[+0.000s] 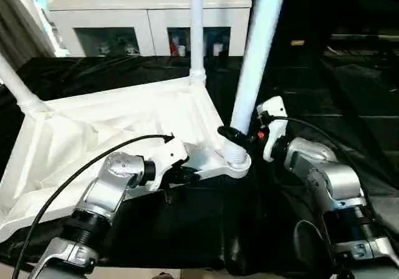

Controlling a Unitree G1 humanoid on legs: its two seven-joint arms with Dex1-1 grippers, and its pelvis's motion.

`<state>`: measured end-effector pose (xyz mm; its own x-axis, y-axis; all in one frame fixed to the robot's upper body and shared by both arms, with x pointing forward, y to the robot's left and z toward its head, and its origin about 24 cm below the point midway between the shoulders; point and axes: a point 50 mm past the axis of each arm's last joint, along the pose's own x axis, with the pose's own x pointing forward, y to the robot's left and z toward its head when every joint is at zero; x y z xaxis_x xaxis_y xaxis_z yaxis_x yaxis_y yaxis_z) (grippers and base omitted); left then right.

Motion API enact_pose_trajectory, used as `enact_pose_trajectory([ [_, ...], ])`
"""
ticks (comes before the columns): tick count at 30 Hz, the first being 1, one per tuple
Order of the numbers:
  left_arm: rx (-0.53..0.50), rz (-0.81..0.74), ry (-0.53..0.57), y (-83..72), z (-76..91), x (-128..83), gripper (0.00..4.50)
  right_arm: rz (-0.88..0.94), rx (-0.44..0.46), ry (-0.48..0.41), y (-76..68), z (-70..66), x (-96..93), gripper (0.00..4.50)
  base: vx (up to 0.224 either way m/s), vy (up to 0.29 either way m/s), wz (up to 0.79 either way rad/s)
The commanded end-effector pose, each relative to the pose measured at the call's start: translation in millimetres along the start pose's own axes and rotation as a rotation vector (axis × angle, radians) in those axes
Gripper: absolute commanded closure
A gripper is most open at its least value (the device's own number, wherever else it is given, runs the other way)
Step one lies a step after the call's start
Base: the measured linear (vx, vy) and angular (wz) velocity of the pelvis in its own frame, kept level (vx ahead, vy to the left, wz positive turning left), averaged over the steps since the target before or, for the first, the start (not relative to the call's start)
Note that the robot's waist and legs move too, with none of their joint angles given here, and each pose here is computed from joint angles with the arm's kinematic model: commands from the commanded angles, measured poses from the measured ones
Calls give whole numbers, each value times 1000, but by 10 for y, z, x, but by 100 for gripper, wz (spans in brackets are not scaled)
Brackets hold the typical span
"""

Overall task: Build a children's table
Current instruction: Insert table leg to table base

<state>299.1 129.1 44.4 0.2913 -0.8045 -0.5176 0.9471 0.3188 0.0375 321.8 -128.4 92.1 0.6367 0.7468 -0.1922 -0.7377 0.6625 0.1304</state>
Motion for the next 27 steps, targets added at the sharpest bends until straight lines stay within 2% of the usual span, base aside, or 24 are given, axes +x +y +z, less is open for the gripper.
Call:
enact_pose_trajectory([
  [1,-76,-22,26,-66,-157,50,450,31,6,22,20,-7,8,264,0,0,0],
  [8,-66,-37,54,-42,-155,32,450,64,-5,75,13,-22,-62,264,0,0,0],
  [11,-66,-43,59,-34,-155,29,450,59,-16,124,-16,-83,-80,264,0,0,0],
  [16,-62,-55,67,-35,-157,31,450,35,3,122,-56,-127,-64,264,0,0,0],
  [20,-60,-56,73,-23,-163,21,450,-4,69,88,-95,-186,-12,264,0,0,0],
  [24,-54,-52,73,2,-147,23,450,-31,164,33,-125,-283,-20,264,0,0,0],
  [27,-52,-49,73,18,-139,12,450,-46,210,24,-135,-390,-47,265,0,0,0],
])
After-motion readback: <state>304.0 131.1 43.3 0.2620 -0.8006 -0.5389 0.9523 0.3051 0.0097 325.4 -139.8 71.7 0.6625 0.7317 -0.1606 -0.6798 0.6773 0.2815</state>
